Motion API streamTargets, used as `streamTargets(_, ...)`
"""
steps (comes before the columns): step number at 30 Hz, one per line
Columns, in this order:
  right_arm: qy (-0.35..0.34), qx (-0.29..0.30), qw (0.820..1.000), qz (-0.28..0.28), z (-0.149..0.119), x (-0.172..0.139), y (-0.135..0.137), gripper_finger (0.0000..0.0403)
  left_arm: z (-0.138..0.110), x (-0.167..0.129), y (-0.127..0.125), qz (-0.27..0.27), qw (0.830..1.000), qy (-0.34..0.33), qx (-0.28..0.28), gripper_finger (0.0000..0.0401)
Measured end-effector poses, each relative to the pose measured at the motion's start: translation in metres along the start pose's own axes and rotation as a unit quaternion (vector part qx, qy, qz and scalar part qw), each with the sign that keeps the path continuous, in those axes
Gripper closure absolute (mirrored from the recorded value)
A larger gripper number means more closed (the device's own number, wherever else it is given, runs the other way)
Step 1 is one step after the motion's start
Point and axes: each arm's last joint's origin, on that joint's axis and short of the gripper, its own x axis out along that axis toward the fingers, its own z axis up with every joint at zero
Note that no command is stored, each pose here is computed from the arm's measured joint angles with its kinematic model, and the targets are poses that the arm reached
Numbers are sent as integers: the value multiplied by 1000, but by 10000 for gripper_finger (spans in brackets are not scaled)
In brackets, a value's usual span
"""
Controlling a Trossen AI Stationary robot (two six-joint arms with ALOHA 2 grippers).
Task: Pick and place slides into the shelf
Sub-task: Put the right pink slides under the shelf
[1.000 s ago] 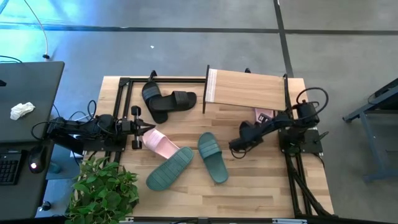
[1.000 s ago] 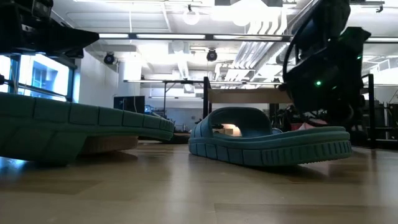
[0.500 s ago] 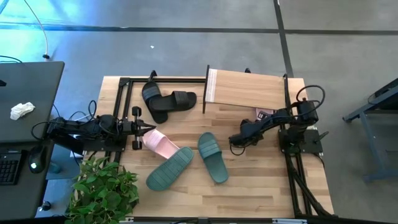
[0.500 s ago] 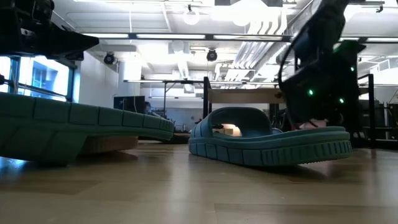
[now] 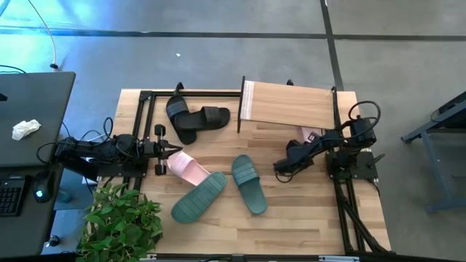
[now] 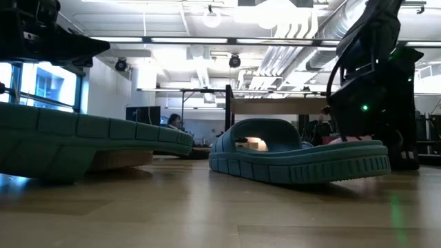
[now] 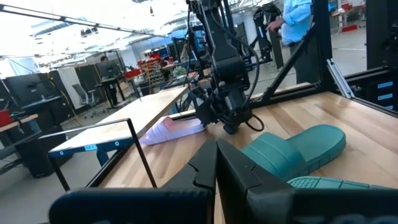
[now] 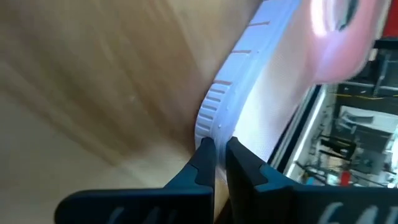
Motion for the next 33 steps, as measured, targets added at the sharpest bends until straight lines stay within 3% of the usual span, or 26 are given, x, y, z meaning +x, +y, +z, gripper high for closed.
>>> streamTargets(10,12,16,1000,11,6,1,-4,394,0,0,0,1,1000,0,0,400)
streamTargets(24,-1,14,1000,12,7,0,-3,280,0,0,0,1,1000,0,0,400)
streamTargets(33,-20,-9,1000,13,-1,-7,4,254,0,0,0,1,1000,0,0,400)
